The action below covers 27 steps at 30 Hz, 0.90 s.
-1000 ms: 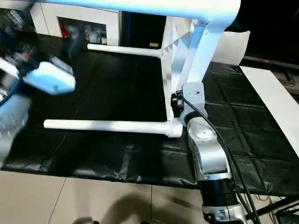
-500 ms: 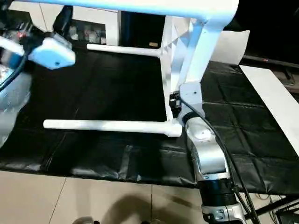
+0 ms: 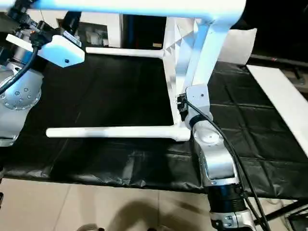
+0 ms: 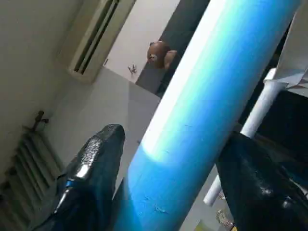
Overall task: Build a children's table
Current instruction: Flip table
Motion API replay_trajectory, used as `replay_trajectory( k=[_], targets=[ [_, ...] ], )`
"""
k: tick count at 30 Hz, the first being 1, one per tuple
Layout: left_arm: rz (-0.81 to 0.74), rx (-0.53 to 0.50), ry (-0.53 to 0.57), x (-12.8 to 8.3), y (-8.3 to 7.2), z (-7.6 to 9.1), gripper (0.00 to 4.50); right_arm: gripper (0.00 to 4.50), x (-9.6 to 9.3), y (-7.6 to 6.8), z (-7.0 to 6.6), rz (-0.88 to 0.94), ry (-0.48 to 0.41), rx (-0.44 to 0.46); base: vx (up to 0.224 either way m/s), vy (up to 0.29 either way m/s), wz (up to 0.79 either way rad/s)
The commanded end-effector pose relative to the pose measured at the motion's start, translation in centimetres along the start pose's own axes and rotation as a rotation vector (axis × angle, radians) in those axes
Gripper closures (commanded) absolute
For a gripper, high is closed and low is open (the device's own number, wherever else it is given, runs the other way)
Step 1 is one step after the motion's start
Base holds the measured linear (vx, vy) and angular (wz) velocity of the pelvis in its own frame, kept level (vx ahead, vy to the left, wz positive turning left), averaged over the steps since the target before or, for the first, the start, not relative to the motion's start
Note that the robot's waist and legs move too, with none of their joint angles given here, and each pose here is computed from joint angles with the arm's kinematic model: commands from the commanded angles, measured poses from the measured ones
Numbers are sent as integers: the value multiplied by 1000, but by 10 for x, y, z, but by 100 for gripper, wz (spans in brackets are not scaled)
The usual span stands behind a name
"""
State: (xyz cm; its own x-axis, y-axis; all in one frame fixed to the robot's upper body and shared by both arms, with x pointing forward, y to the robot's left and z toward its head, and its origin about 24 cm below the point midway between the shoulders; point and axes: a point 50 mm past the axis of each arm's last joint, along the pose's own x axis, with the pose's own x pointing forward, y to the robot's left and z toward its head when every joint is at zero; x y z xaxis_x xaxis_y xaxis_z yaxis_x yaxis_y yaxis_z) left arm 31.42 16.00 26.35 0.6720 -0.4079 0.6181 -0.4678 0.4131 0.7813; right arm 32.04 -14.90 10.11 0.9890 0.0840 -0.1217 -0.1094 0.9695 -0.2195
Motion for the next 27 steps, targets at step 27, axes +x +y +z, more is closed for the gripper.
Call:
replay_trajectory(
  k=[27],
  targets=[
    [-194,-808,347,-7,8,-21,239,164,19,-87,134,403,-255,-612,0,0,0]
  ],
)
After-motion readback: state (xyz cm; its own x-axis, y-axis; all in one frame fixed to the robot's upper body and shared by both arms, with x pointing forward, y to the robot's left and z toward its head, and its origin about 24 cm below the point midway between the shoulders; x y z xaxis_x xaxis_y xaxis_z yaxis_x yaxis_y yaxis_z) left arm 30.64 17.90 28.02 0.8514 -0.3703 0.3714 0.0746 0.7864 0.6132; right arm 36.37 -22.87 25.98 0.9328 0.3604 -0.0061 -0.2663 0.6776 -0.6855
